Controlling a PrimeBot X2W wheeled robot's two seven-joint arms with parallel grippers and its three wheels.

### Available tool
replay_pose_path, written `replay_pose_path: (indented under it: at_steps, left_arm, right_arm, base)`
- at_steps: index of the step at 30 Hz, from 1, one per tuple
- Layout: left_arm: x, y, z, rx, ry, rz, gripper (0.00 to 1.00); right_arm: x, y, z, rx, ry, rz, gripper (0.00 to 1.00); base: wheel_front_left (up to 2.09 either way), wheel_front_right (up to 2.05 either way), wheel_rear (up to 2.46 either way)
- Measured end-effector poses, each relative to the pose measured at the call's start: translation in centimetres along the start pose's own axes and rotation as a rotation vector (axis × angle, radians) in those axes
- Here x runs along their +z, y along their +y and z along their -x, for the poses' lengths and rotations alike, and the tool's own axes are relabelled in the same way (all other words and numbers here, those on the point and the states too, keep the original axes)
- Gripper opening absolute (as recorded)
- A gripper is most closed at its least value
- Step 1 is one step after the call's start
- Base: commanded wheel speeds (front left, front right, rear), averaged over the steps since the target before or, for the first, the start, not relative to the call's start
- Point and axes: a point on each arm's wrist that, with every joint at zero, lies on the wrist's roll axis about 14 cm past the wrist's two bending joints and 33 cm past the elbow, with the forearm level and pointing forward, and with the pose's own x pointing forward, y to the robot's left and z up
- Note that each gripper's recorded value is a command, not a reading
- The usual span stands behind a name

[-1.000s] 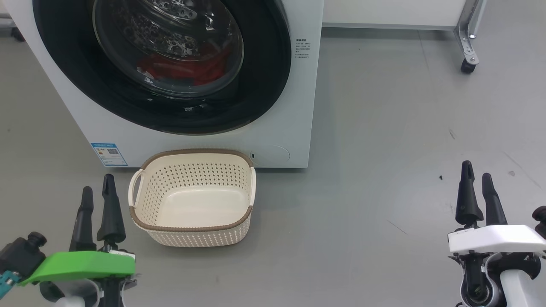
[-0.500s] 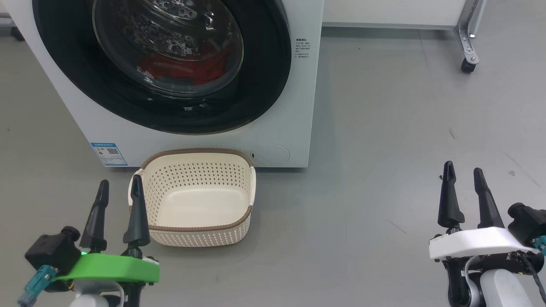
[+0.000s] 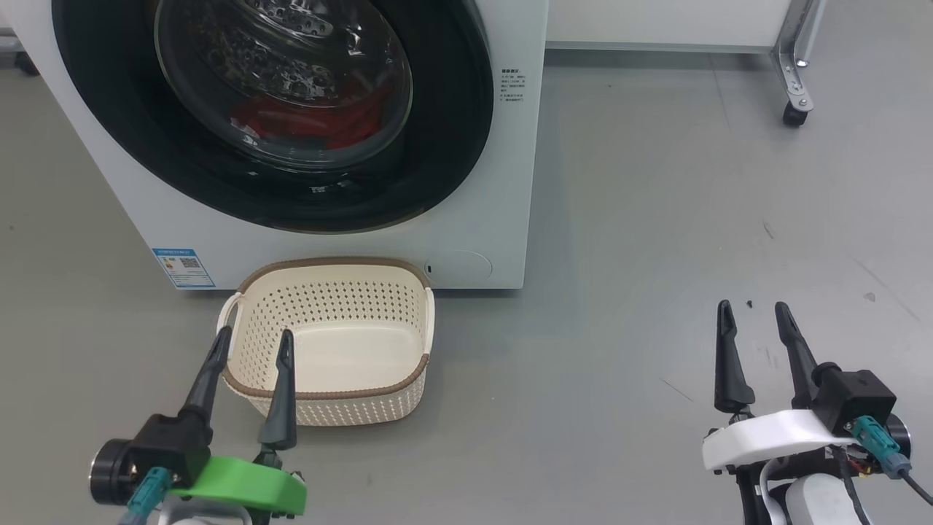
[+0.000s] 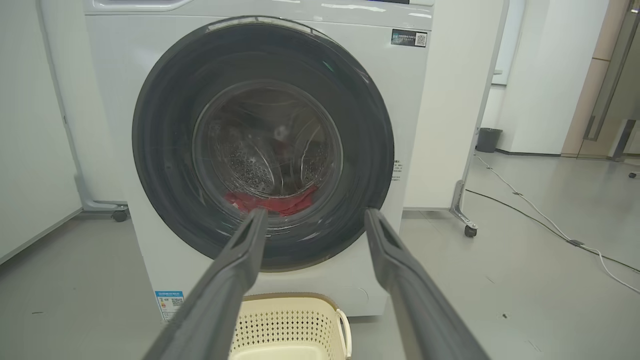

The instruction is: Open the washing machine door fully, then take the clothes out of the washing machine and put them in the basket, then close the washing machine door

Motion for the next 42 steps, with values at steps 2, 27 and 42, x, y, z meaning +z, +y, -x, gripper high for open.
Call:
replay_pose_path:
  at_steps: [2,27,42]
  left_arm:
    - [-0.8,0.1,0.3,0.007,0.026,-0.012,1.0]
    - [-4.7,0.8,1.5,0.067,0.15,-0.009,1.0]
    - [-4.9,0.9,1.6,0.077,0.158,-0.013,1.0]
  right_arm:
    - [-0.4,-0.1,0.1,-0.006,0.011,0.006,1.0]
    - [-3.2,-0.6,0.9,-0.034,0.106,-0.002,1.0]
    - [-3.8,-0.6,0.9,-0.041,0.126,-0.004,1.0]
  base:
    - [0.0,0.0,0.0]
    - [0.0,0.0,0.0]
    - [0.0,0.0,0.0]
